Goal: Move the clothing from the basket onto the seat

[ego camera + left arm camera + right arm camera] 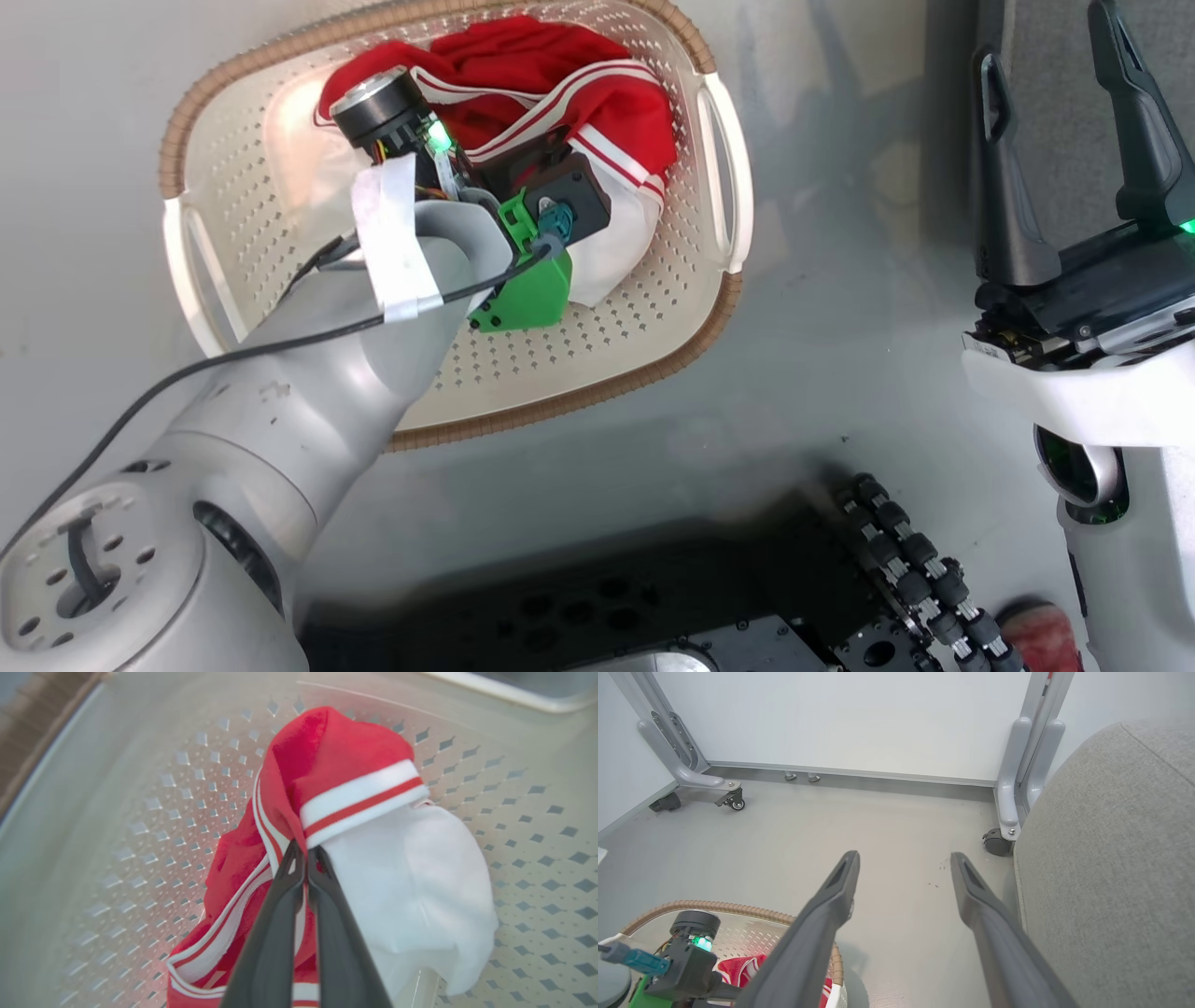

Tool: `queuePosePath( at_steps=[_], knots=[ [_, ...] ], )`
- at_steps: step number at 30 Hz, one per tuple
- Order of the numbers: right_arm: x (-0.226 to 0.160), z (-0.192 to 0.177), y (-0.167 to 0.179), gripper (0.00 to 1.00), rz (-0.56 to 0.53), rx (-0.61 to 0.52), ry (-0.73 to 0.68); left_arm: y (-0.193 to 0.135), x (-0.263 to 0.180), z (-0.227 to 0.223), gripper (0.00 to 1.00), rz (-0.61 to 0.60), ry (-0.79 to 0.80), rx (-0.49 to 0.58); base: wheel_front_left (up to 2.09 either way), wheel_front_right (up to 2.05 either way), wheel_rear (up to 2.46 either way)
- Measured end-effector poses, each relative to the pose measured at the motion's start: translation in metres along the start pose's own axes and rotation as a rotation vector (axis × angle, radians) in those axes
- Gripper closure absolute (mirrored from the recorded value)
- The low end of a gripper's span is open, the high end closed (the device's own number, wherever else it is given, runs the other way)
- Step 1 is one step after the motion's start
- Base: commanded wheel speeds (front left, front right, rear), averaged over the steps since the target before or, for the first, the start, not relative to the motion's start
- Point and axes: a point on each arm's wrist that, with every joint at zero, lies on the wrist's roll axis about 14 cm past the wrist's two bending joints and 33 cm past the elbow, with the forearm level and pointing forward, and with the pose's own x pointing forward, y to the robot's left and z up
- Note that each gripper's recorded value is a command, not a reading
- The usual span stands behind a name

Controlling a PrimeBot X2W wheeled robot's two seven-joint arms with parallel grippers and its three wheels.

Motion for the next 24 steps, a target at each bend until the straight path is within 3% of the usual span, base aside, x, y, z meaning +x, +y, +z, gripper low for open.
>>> queuePosePath(
  at_steps=[11, 24],
  knots=[
    [-0.005, 0.047, 0.001, 0.0, -0.008, -0.003, -0.081, -0.01, -0.036, 0.063, 1.0, 0.118, -0.156, -0.06, 0.0, 0.0, 0.0],
    [-0.033, 0.107, 0.021, 0.0, 0.018, 0.026, -0.163, -0.006, -0.123, 0.128, 1.0, 0.345, -0.338, -0.112, 0.0, 0.0, 0.0]
  ],
)
